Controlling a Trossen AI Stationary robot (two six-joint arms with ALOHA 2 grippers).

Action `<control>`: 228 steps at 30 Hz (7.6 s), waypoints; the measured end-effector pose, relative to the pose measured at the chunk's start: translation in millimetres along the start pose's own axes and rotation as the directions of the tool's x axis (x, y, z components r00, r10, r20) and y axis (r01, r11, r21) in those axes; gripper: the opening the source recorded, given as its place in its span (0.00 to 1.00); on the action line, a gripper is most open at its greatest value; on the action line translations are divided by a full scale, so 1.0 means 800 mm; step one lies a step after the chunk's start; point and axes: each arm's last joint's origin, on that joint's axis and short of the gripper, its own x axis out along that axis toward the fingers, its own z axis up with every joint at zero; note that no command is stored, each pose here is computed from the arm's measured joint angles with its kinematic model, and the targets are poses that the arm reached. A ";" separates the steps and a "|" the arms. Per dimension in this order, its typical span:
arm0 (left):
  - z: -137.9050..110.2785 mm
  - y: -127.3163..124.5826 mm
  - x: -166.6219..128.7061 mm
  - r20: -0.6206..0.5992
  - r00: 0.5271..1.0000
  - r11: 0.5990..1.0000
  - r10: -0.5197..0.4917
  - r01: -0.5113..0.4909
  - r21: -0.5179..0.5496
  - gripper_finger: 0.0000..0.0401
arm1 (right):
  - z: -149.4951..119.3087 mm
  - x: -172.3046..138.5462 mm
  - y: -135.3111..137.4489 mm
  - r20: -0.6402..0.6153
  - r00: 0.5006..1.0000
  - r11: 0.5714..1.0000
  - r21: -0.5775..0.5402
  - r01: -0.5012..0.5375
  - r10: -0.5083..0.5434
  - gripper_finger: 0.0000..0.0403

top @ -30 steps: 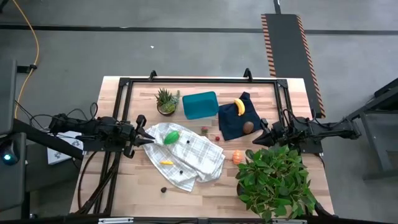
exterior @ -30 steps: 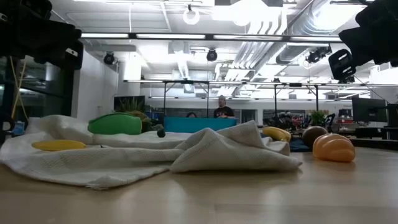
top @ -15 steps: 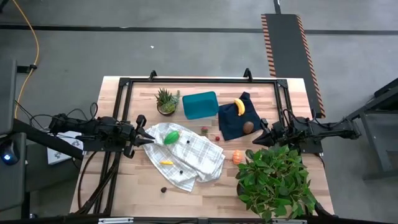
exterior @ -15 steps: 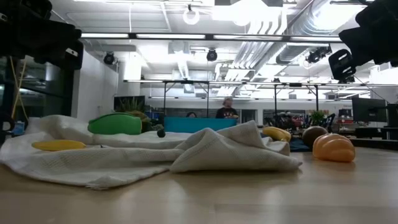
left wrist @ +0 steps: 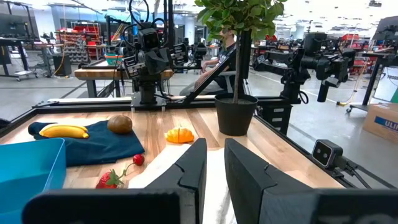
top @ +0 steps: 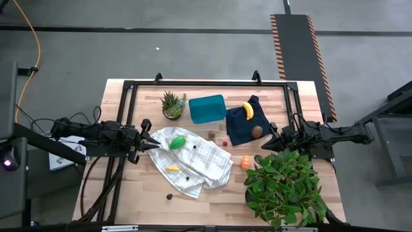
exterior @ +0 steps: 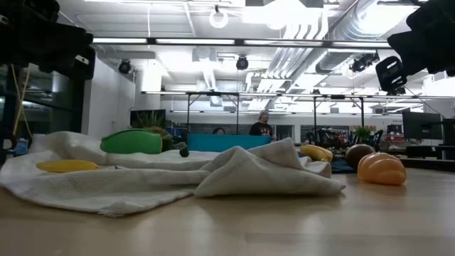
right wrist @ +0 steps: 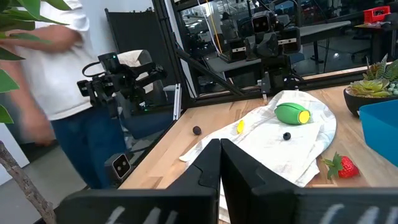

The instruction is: Pick and placing Produce into tupperware

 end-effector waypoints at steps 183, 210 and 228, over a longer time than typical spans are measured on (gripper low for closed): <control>0.191 0.000 -0.029 -0.021 0.982 0.676 0.186 -0.144 -0.722 0.12 | 0.298 0.120 -0.119 -0.762 0.127 0.277 -0.072 0.958 -0.635 0.03; 0.286 -0.003 0.013 -0.379 0.912 0.734 0.155 -0.363 -0.574 0.12 | 0.213 0.117 -0.164 -0.853 0.142 0.228 0.028 0.973 -0.503 0.37; 0.280 -0.002 0.033 -0.421 0.894 0.719 0.155 -0.394 -0.573 0.12 | 0.144 0.102 -0.195 -0.851 0.127 0.192 0.031 0.981 -0.509 0.37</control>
